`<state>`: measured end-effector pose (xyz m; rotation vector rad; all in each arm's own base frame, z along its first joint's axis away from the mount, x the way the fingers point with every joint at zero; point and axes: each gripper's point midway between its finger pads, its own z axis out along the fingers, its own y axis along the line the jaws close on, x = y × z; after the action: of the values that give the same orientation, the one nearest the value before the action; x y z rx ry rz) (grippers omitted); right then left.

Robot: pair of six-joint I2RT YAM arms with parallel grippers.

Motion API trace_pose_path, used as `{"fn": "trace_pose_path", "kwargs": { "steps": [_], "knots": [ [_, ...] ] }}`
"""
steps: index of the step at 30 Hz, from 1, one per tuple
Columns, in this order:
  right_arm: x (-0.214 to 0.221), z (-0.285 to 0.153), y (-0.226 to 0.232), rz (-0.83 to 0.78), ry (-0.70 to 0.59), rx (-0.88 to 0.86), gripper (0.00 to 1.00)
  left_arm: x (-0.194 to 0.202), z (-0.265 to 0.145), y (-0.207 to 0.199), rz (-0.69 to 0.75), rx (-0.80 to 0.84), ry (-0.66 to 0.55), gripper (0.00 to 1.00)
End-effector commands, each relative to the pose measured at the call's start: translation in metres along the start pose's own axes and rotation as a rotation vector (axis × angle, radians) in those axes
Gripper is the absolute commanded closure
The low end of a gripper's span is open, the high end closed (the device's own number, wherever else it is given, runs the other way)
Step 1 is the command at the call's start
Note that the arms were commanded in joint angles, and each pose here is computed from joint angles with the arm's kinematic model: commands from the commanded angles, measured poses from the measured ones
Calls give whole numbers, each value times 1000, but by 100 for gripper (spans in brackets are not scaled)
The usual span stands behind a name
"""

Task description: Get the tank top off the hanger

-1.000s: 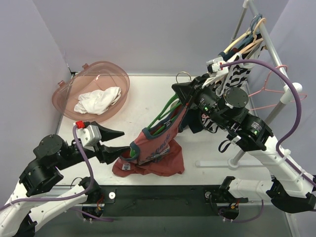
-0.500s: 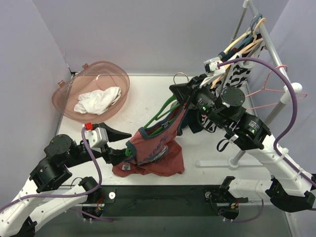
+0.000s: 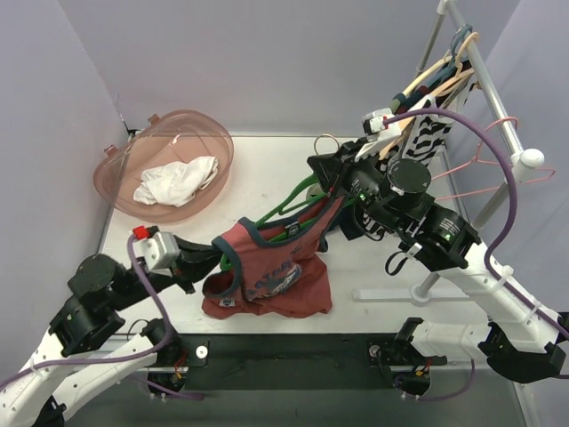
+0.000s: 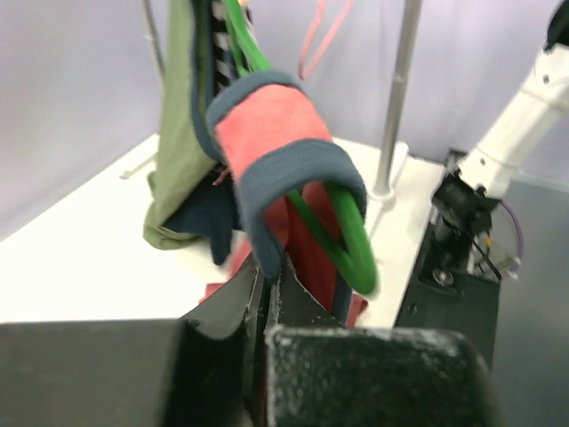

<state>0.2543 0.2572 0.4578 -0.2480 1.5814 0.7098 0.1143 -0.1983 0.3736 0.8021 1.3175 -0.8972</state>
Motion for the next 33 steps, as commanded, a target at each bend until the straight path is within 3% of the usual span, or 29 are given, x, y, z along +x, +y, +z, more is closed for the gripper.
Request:
{"fn": "trace_pose_path", "kwargs": {
  "steps": [1,16,33],
  "knots": [
    [-27,-2,-27,-3,-117,111,100,-33,-24,11,-14,-107,-139,100],
    [-73,-3,-34,4,-210,193,100,-27,-79,63,-84,-481,-177,100],
    [-106,9,-2,101,-276,86,100,28,-51,72,-215,-509,-111,100]
  ]
}}
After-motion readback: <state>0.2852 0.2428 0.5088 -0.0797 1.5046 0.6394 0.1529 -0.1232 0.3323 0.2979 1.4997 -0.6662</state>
